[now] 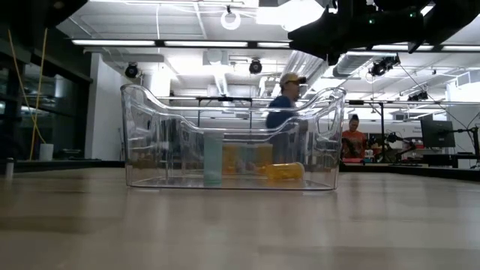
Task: Pick and place medicine bottles into bin by pill shape (circle, oval)
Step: Put the orange capsule bottle into the top transparent bin
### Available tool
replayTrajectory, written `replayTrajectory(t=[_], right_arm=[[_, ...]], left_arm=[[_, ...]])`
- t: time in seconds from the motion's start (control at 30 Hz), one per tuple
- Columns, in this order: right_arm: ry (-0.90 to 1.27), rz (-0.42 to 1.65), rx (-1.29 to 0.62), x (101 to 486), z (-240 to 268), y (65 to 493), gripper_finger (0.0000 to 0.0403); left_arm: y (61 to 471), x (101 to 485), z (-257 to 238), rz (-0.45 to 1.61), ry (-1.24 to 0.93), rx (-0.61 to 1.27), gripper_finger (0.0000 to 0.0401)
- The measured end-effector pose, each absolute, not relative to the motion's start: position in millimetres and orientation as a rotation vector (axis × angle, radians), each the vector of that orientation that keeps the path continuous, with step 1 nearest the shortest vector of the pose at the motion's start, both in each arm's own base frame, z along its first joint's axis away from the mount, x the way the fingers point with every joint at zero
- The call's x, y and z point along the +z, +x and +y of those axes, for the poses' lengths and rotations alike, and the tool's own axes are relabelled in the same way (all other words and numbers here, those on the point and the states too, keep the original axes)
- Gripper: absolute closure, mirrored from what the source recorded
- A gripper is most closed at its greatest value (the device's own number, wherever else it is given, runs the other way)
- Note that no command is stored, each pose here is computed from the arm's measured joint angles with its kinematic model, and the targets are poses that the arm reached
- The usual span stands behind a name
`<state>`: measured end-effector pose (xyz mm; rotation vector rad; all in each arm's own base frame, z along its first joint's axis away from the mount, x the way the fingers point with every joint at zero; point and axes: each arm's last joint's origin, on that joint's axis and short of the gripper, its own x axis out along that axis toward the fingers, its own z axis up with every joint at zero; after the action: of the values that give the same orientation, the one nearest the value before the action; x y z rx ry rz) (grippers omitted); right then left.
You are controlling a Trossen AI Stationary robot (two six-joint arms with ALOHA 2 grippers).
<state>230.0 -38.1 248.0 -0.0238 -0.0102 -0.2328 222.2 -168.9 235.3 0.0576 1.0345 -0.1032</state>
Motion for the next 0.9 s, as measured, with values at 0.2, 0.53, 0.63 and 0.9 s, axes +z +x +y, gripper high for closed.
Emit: replayTrajectory(t=[0.2,0.53,0.63,0.9], right_arm=[[-0.025,-0.005,-0.233,248,-38,230,0.0242],[-0.026,-0.005,-0.233,248,-38,230,0.0242],[-0.026,-0.005,-0.233,248,-38,230,0.0242],[-0.024,-0.005,-0.233,248,-38,230,0.0242]], left_arm=[[222,218,-184,1.066,0.073,-0.075,0.0101],[223,212,-187,1.071,0.099,-0.058,0.0101],[222,212,-187,1.075,0.087,-0.049,0.0101],[222,210,-187,1.085,0.035,-0.016,0.0101]])
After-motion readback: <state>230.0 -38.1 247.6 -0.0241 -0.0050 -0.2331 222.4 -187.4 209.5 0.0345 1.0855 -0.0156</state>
